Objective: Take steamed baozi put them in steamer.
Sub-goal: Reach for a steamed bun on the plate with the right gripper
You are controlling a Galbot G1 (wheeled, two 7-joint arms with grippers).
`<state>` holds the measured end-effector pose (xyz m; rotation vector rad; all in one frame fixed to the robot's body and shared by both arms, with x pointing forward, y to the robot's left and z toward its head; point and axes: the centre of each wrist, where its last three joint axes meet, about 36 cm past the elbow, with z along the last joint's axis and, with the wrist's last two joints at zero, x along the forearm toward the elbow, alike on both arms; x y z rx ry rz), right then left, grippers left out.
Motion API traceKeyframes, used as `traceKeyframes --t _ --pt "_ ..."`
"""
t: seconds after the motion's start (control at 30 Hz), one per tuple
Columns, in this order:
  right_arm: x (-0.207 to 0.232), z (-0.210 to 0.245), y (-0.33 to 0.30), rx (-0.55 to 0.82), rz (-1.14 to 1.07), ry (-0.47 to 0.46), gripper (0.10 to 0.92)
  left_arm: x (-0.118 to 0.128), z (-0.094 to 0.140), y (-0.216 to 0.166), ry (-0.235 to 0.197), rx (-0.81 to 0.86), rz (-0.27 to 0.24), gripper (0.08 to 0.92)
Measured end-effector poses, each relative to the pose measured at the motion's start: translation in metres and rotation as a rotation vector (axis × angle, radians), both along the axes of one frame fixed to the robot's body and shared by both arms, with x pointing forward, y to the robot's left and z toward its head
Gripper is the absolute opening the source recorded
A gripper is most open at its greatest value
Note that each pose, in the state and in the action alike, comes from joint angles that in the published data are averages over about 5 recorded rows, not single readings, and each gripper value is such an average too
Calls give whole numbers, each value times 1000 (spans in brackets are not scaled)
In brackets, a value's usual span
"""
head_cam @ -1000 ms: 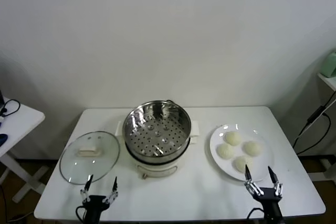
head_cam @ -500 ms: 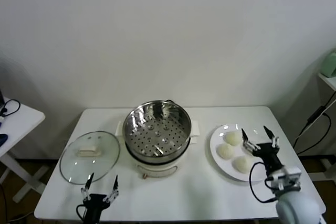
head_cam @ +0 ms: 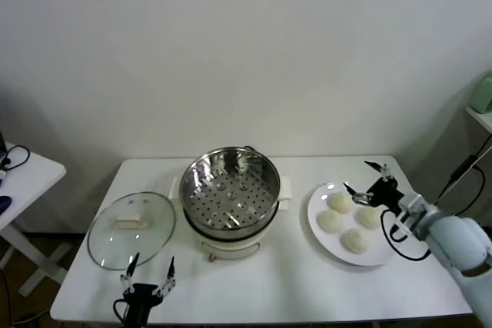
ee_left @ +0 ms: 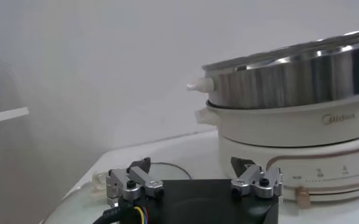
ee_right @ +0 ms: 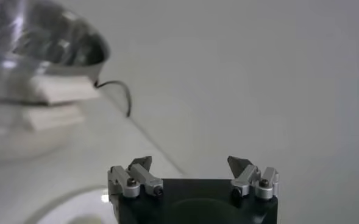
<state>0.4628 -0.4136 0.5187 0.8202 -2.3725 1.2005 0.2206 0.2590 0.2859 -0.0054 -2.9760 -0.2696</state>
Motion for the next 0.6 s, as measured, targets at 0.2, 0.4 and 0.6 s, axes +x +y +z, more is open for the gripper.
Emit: traceKeyframes --t 0.2,0.4,0.6 --pt "27 25 -21 -151 124 120 823 2 -2 -1 3 0 -6 823" --pt "62 37 -22 -224 216 238 823 3 -3 -3 6 2 -17 823" --pt "103 35 -15 -270 275 345 823 3 -5 -2 10 3 -17 823"
